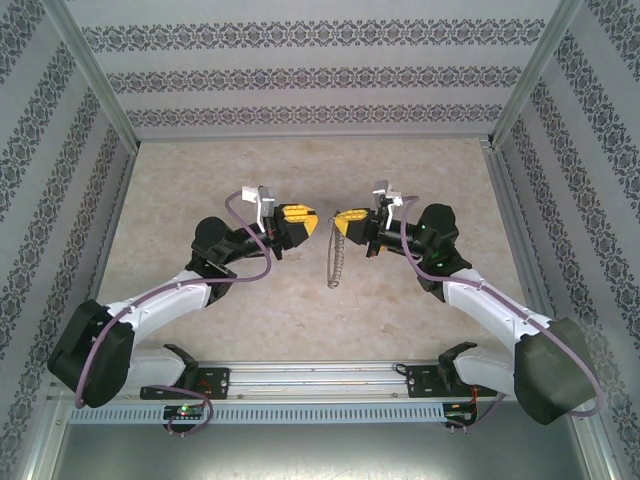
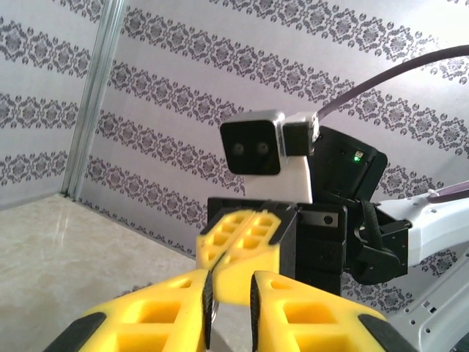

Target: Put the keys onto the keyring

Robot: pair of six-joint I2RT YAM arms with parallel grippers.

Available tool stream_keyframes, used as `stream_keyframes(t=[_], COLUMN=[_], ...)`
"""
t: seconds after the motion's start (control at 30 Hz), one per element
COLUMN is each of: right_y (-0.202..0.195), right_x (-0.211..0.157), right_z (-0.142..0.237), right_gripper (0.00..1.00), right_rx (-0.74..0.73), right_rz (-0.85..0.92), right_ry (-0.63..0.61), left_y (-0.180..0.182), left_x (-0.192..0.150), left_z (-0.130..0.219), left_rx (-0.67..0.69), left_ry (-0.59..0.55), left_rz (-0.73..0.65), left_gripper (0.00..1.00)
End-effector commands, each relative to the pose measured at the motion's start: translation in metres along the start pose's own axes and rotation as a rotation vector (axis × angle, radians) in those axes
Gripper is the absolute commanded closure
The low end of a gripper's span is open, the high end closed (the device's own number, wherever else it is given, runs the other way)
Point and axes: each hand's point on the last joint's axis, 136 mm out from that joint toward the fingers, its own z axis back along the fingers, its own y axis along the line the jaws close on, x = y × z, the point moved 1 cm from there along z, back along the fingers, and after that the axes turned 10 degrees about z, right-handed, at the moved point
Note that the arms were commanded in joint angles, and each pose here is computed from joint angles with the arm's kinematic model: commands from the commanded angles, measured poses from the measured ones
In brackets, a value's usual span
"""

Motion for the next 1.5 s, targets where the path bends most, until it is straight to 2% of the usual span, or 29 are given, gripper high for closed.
stream_keyframes(t=[0.0, 0.43, 1.13, 1.47], right_y=[0.004, 0.008, 0.02, 0.017], right_x=[0.023, 0.04, 0.031, 0.026], right_z=[0.001, -0.009, -0.022, -0.024], right_gripper=[1.0, 1.0, 1.0, 1.0], right_rx=[0.011, 0.06, 0.112, 0.105], right_rz=[0.046, -0.003, -0.023, -0.036], right_ry=[-0.108, -0.236, -0.214, -0.203], left_y=[0.009, 0.004, -0.006, -0.008], left_x=[-0.014, -0.017, -0.003, 0.003], left_z=[0.003, -0.001, -0.004, -0.004], left_rx=[0.046, -0.03, -0.116, -0.142], left_ry=[0.057, 0.053, -0.029, -0.069], left_rz=[0.043, 0.104, 0.1, 0.095], left_gripper=[0.76, 0.71, 0.7, 0.75])
